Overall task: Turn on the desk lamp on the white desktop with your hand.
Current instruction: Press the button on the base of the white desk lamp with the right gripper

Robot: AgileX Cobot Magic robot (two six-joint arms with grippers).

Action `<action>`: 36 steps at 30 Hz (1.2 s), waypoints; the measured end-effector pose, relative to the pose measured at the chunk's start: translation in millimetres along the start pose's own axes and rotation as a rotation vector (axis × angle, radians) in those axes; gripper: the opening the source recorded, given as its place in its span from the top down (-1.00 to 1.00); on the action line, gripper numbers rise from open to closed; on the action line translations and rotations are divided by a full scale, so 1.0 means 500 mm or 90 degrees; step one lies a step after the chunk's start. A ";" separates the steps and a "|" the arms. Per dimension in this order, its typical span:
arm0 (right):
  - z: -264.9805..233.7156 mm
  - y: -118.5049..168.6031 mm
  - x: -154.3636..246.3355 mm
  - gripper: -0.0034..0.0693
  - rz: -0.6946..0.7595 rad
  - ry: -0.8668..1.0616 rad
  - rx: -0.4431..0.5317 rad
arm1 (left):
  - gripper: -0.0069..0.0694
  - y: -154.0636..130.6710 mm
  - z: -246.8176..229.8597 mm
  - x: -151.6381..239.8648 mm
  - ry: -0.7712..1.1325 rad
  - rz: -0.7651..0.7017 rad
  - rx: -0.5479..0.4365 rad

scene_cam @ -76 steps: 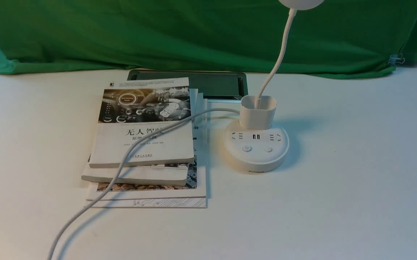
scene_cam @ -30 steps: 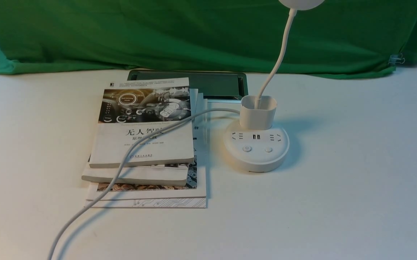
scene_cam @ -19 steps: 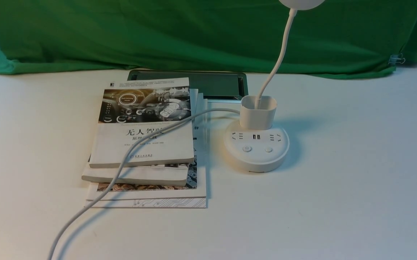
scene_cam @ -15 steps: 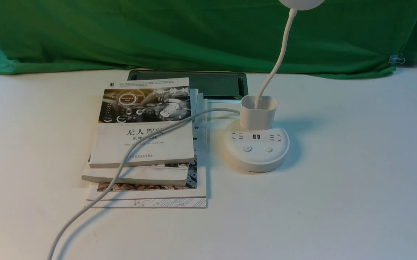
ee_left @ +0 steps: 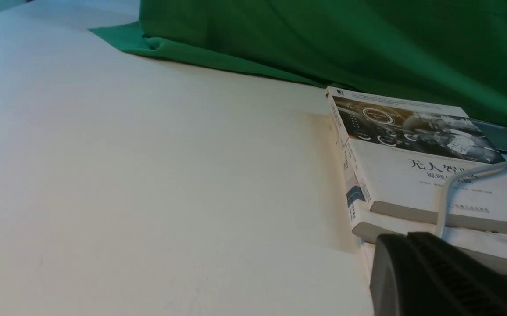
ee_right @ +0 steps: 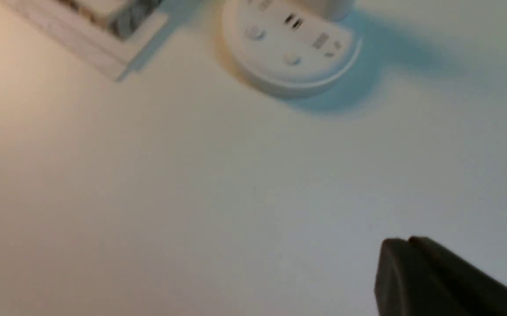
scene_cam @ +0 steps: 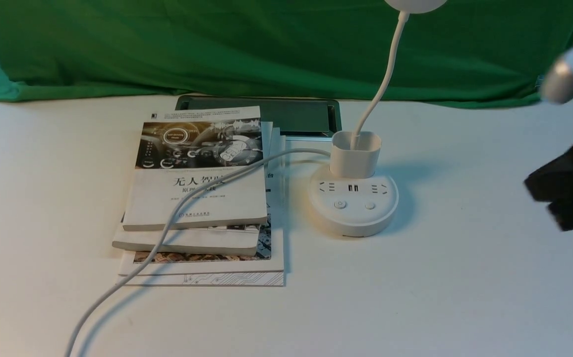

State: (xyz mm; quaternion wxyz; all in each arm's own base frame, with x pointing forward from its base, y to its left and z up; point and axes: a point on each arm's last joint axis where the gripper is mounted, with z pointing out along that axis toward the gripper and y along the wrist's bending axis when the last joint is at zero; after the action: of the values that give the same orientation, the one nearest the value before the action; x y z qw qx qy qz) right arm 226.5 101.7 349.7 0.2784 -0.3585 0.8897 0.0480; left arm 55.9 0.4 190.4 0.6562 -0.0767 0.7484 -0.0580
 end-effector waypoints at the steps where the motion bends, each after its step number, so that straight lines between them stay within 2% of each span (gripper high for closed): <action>1: 0.021 0.002 -0.011 0.83 -0.011 0.020 -0.004 | 0.76 0.000 0.000 0.000 0.000 0.000 0.000; 4: 0.099 -0.008 -0.055 0.83 -0.031 0.069 -0.010 | 0.76 0.000 0.000 0.000 0.000 0.000 0.000; 5: 0.101 -0.009 -0.061 0.83 -0.030 0.066 -0.010 | 0.76 0.000 0.000 0.000 0.000 0.000 0.000; 11: 0.258 -0.031 -0.137 0.83 -0.007 0.079 -0.050 | 0.76 0.000 0.000 0.000 0.000 0.000 0.000; 20: 0.432 -0.043 -0.137 0.83 -0.010 0.091 -0.050 | 0.76 0.000 0.000 0.000 0.000 0.000 0.000; 36: 0.472 -0.047 -0.135 0.83 -0.014 0.070 -0.037 | 0.76 0.000 0.000 0.000 0.000 0.000 0.000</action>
State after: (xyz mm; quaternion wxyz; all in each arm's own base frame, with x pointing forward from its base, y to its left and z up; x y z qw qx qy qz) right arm 390.8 193.1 189.8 0.2193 -0.3782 0.8979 0.0514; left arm 55.9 0.4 190.4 0.6562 -0.0767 0.7484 -0.0580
